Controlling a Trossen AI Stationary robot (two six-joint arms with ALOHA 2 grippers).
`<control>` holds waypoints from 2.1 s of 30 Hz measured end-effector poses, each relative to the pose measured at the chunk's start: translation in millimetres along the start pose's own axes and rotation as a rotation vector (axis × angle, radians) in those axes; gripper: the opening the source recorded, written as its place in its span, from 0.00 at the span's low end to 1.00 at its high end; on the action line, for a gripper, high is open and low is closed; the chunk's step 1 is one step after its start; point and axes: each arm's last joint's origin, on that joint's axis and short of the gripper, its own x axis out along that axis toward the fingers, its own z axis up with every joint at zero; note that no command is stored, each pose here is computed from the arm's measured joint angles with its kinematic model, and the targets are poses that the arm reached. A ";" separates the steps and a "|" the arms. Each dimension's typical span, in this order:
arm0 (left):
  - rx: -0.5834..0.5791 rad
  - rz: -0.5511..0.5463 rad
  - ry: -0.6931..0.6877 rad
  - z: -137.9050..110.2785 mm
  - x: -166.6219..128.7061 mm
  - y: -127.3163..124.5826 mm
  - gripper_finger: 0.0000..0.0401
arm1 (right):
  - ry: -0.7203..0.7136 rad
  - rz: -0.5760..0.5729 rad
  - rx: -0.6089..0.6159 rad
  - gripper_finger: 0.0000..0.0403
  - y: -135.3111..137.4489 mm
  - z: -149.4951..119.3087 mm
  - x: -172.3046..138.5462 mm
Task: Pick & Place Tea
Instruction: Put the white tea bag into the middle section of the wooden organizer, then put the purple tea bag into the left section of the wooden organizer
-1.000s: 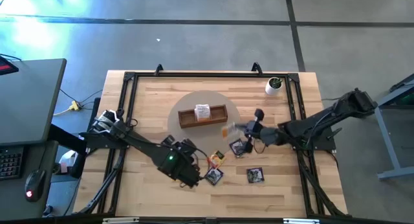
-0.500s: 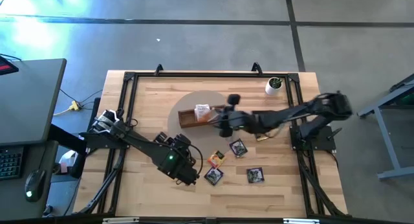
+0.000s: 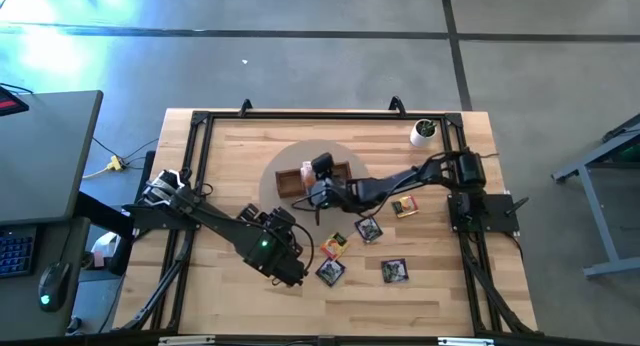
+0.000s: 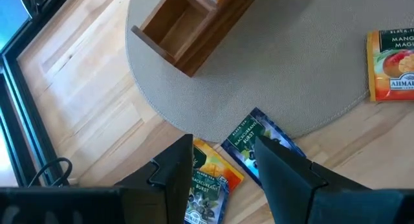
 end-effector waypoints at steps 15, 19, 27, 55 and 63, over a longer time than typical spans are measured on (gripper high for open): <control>-0.016 -0.032 0.017 -0.1 -0.1 -3.2 0.41 | -0.262 0.187 -0.164 0.07 4.5 4.2 1.8; -0.020 -0.039 0.022 -0.2 0.0 -4.0 0.41 | -0.241 0.174 -0.156 0.16 3.2 2.8 3.3; -0.021 -0.041 0.024 -0.2 0.0 -4.2 0.41 | -0.096 0.077 -0.059 0.33 0.7 1.0 1.0; 0.114 -0.144 0.001 -28.6 -29.7 -1.5 0.41 | -0.267 0.428 0.506 0.39 -69.3 -31.7 -135.5; 0.022 -0.210 -0.022 -55.1 -63.4 24.3 0.41 | -0.125 0.707 0.595 0.38 -65.3 -60.2 -165.4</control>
